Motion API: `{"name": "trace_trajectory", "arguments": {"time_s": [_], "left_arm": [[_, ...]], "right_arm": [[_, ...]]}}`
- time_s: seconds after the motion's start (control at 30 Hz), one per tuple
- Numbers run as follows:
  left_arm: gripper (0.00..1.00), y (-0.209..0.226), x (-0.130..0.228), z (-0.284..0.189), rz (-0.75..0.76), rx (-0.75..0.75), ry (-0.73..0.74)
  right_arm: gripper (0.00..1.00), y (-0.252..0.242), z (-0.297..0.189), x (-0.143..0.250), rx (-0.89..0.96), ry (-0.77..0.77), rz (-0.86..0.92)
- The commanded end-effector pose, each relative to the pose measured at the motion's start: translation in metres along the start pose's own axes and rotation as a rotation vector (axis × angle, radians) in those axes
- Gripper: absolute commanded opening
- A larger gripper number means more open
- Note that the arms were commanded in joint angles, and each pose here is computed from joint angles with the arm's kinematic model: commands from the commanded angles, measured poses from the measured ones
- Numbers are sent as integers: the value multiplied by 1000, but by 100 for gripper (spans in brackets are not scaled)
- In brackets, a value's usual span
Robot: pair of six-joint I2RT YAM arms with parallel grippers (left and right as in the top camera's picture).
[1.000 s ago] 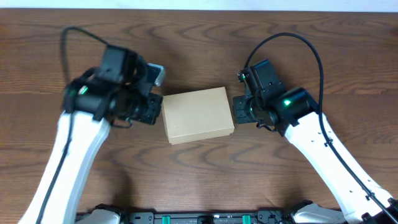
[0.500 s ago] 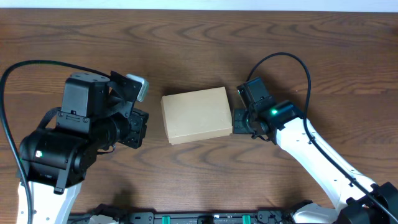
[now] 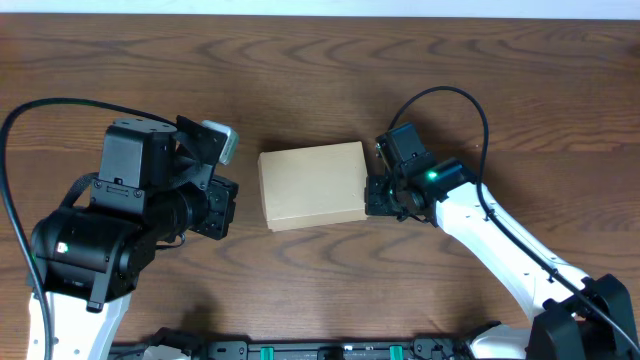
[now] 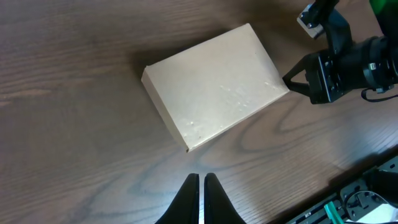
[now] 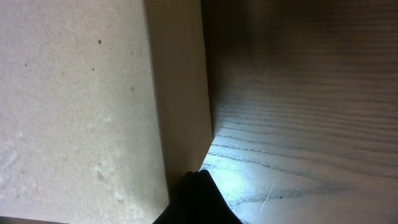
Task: Pack container
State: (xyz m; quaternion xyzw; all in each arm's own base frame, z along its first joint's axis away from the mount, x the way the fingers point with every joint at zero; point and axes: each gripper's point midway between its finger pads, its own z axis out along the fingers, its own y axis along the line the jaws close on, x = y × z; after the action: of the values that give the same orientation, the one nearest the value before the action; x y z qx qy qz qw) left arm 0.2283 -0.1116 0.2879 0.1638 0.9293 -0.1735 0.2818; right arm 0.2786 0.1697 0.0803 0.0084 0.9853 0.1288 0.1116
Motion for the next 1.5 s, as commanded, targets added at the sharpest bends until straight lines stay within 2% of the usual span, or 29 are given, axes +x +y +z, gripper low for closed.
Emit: {"name": "trace_trajectory", "arguments": {"time_s": [0.0, 0.17, 0.3, 0.4, 0.57, 0.67, 0.77, 0.93, 1.03, 1.13, 1.23, 1.33, 1.47], "left_arm": [[6, 1, -5, -5, -8, -14, -24], [6, 16, -19, -7, -25, -102, -82], [6, 29, -35, -8, -23, -174, -139], [6, 39, -43, -6, -23, -228, -159], [5, 52, -56, 0, -72, -267, -186], [6, 52, -53, 1, -96, -260, -176], [6, 46, -36, -3, -102, -239, -127], [6, 31, -20, -20, -74, -185, -128], [6, 8, -9, -32, -52, -78, -138], [6, -19, 10, -48, -29, 47, -136], [6, -31, 18, -60, -15, 98, -162], [6, -33, 29, -68, -9, 94, -178], [6, -32, 61, -66, -31, 93, -121]], "right_arm": [[2, 8, 2, 5, -35, 23, 9], [2, 27, 0, 8, -141, 48, -18], [1, 22, 0, 7, -122, 46, -9], [2, 6, 0, -1, -38, 6, 16], [2, -26, -21, -51, 122, -184, 52], [2, -21, -48, -86, 112, -277, -11], [2, -11, -77, -98, 103, -301, -38], [2, 5, -118, -81, 52, -289, -28], [2, 16, -148, -67, 2, -337, -44], [2, 26, -180, -39, -45, -377, -61], [2, 26, -198, -14, -39, -425, -81], [2, 23, -203, 15, -45, -455, -106], [2, 13, -184, 55, -68, -432, -136]]}}
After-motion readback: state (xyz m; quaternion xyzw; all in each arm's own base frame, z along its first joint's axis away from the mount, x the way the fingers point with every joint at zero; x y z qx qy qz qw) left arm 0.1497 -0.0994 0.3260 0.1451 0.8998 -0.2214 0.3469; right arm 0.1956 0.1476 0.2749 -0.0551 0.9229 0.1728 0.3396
